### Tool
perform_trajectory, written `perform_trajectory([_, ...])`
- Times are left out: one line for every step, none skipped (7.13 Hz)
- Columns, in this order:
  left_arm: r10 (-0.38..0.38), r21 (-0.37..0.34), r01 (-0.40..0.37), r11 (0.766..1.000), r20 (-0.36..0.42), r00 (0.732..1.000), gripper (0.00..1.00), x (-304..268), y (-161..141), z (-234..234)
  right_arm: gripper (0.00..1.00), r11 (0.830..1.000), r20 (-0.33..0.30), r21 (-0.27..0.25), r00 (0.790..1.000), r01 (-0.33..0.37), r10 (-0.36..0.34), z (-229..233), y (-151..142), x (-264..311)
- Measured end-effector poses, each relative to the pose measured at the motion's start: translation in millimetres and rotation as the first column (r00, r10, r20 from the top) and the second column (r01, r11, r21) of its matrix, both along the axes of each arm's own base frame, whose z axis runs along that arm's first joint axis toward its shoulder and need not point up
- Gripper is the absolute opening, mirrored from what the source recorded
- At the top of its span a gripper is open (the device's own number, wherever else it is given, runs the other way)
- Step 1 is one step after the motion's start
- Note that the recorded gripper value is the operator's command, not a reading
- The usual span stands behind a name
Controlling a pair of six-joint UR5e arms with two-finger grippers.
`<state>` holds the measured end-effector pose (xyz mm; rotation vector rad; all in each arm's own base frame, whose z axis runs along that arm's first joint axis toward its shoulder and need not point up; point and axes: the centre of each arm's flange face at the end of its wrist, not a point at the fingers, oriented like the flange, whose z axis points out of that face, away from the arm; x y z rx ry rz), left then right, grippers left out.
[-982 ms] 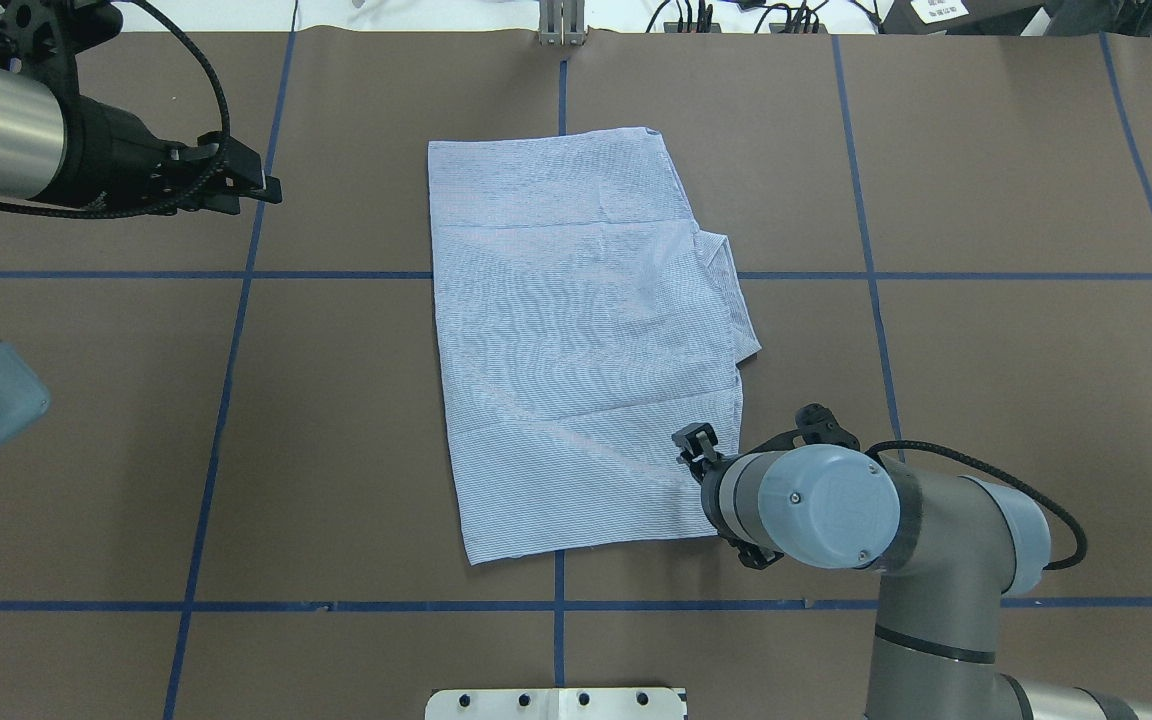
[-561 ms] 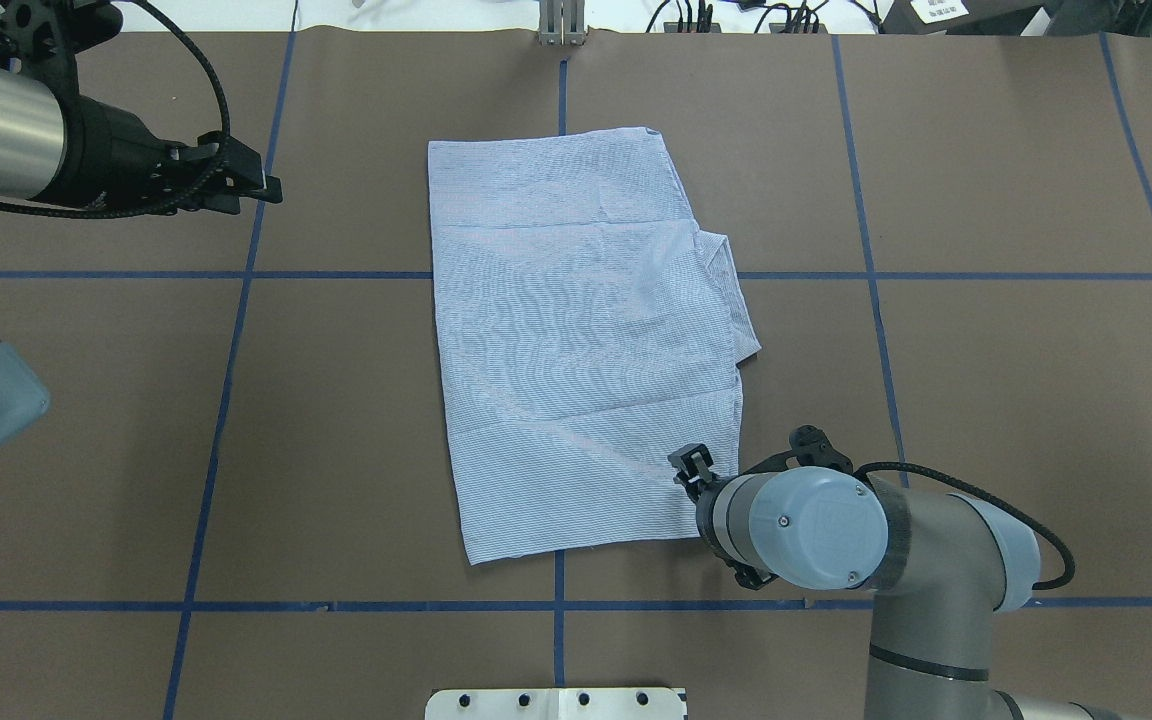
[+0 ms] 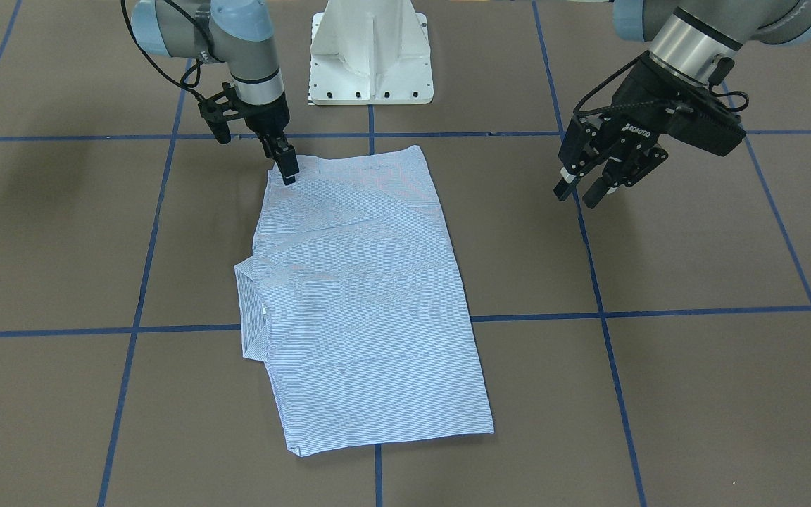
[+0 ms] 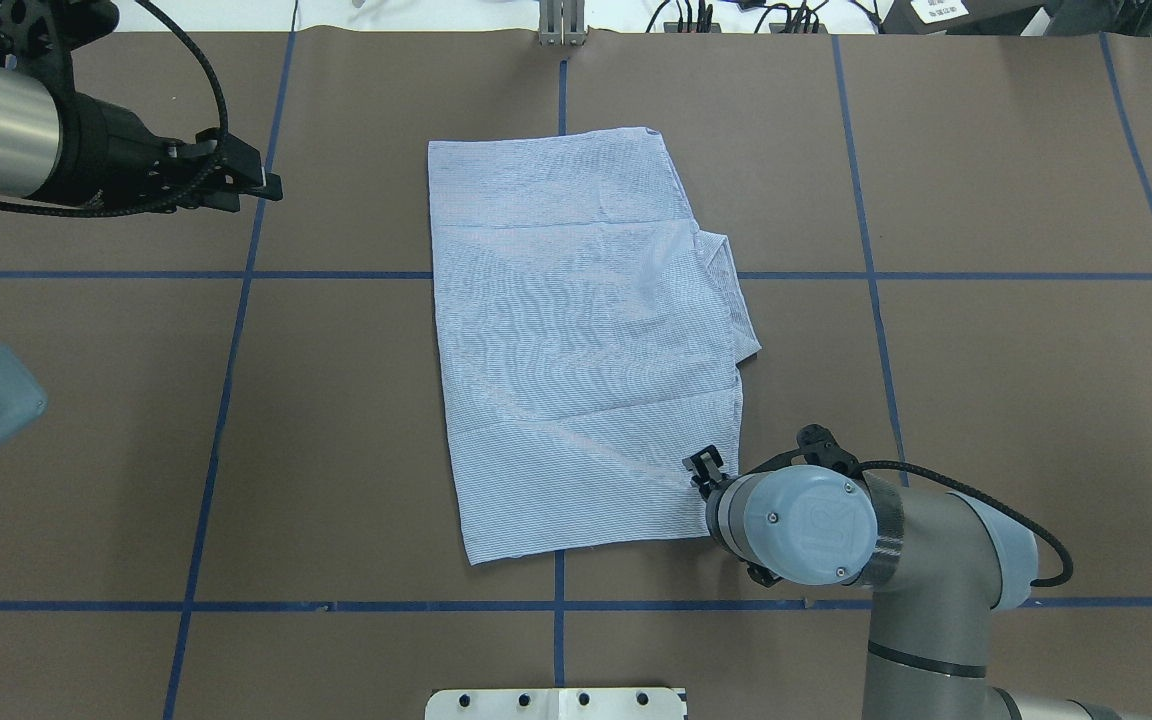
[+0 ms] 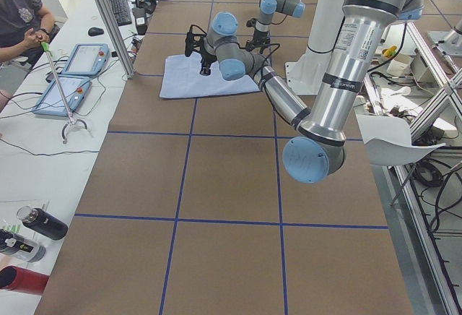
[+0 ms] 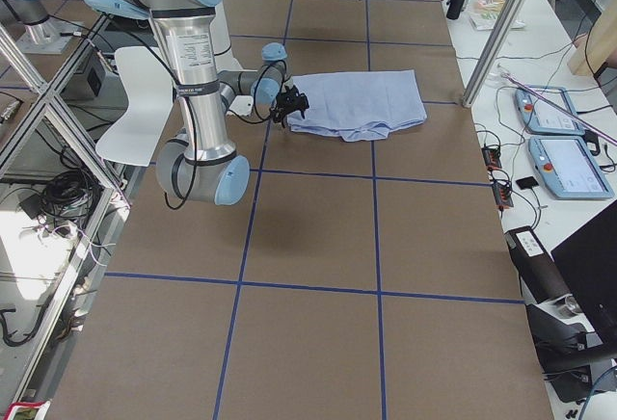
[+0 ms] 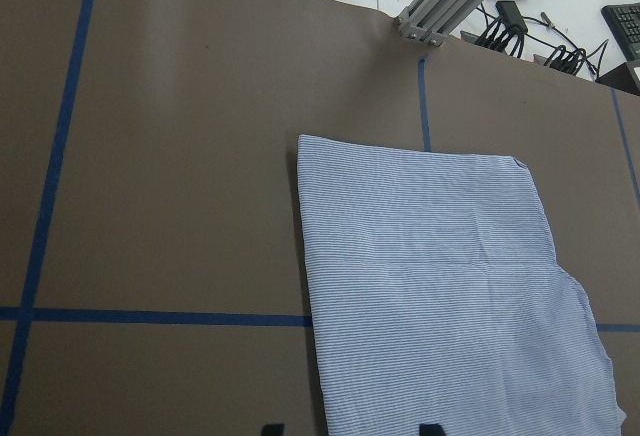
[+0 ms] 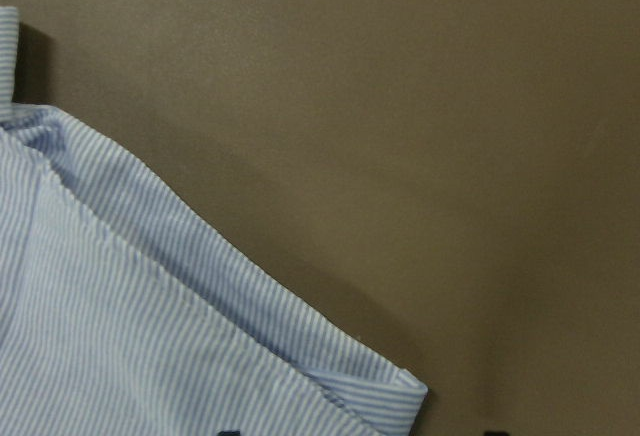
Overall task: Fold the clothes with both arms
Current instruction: 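Move the left gripper down to the other near corner of the shirt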
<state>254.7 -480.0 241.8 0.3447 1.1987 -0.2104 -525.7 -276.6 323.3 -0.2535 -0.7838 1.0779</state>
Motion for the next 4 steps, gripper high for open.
perform_trajectory([-0.001, 0.001, 0.001, 1.000, -0.001, 1.000, 0.54, -0.8, 0.0, -0.4, 0.03, 1.000, -0.001, 0.000, 1.000, -0.002, 0.002, -0.9, -0.9, -0.1])
perform_trajectory([-0.003, 0.003, 0.003, 1.000, -0.002, 1.000, 0.54, -2.0, 0.1, -1.2, 0.00, 1.000, 0.004, -0.001, 1.000, -0.006, 0.006, -3.9, -1.9, -0.1])
perform_trajectory([-0.004, 0.006, 0.004, 1.000, -0.004, 1.000, 0.54, -3.9, 1.0, -2.7, 0.00, 1.000, 0.011, -0.003, 1.000, -0.013, 0.013, -7.6, -3.1, -0.3])
perform_trajectory([-0.005, 0.009, 0.005, 1.000, -0.007, 1.000, 0.54, -6.4, 3.3, -4.1, 0.00, 1.000, 0.019, -0.003, 1.000, -0.017, 0.017, -12.2, -4.7, -0.5])
